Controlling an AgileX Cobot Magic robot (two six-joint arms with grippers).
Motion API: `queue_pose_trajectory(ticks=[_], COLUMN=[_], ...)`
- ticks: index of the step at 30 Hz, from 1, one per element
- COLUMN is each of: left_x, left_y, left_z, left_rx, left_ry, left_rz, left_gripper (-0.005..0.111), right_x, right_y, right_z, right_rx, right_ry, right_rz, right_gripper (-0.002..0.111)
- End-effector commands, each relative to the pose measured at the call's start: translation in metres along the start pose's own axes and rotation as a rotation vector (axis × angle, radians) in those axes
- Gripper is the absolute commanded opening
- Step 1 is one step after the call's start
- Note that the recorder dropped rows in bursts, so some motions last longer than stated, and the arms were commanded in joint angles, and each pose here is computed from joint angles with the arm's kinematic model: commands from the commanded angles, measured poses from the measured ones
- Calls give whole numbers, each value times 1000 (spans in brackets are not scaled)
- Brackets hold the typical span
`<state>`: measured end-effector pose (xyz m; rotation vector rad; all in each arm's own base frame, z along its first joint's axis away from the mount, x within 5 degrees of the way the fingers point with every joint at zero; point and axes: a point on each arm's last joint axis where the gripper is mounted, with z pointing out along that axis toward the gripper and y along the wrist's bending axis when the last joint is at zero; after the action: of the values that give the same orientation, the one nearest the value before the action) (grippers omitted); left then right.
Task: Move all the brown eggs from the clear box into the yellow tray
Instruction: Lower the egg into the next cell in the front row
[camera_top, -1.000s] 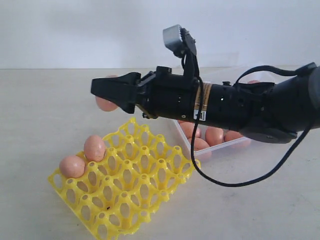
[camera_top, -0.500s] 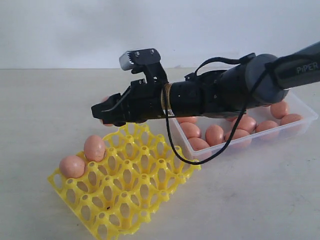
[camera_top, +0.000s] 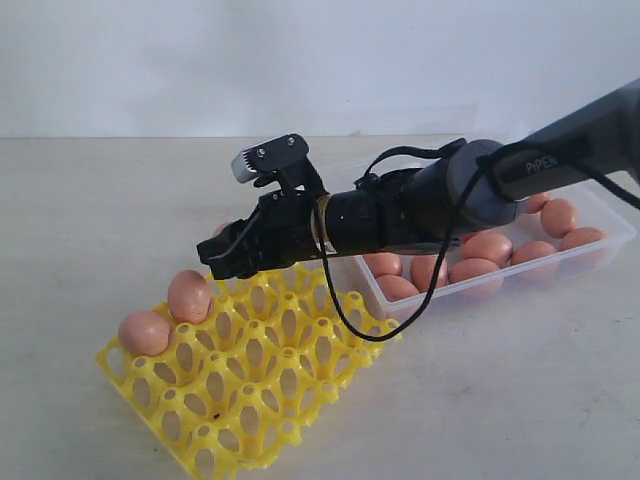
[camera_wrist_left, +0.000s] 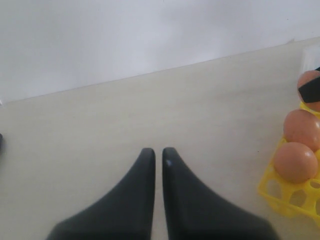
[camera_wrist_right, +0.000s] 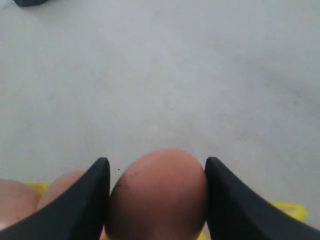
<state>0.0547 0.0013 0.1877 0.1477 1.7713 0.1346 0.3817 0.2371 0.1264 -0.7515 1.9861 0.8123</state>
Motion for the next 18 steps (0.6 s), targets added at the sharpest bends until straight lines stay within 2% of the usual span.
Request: queue_pose_trajectory(ticks=[1,11,18], left_x=[1,1,1], left_y=[-1,-1,-1], left_z=[0,0,0], left_rx=[8,8,8], left_ry=[-2,-2,-2], left_rz=[-3,-3,-3], left_gripper=[4,4,4], right_x=[4,5,7], right_y=[-1,-1,1], right_z=[5,5,5], right_rx=[-1,-9,-31], right_ry=[8,18,35], right_rz=[3,-14,-54], right_gripper=[0,2,33])
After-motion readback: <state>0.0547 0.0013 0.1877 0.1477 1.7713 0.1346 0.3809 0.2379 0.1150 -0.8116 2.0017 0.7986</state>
